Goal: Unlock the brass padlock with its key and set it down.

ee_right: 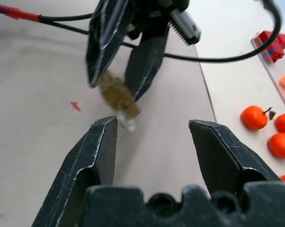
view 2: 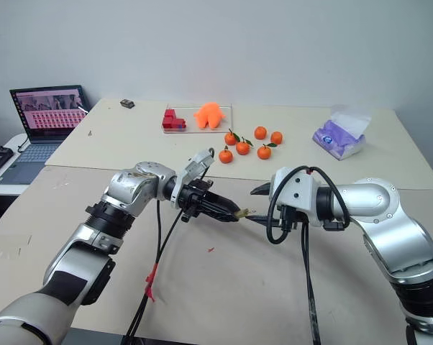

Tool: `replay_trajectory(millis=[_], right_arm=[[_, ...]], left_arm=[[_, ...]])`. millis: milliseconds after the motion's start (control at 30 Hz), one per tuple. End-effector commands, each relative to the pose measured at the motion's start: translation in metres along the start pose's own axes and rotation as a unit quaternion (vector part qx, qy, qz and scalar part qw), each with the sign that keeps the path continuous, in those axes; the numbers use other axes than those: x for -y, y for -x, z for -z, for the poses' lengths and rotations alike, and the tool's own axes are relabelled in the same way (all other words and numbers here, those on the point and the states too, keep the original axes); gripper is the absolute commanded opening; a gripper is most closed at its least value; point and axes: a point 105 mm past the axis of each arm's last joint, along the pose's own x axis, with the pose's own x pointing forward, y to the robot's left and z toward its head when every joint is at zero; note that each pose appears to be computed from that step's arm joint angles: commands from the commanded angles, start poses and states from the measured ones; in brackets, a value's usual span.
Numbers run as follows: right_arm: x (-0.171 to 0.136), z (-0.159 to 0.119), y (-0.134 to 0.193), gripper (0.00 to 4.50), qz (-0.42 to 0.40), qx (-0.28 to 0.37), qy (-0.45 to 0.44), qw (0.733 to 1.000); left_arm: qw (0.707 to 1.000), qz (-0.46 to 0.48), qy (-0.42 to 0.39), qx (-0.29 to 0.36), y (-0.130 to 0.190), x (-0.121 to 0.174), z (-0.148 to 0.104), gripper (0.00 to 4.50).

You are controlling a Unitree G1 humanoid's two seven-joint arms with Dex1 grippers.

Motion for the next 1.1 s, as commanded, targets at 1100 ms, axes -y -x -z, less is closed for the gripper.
replay_trajectory(millis=[1100], right_arm=[[-0.040,-0.014,-0.008,2.92,-0.077,0.025,0.035,0.996]], left_arm=[[0.999,0.026,-0.024,-0.014,-0.009,0.008,-0.013,0.83]])
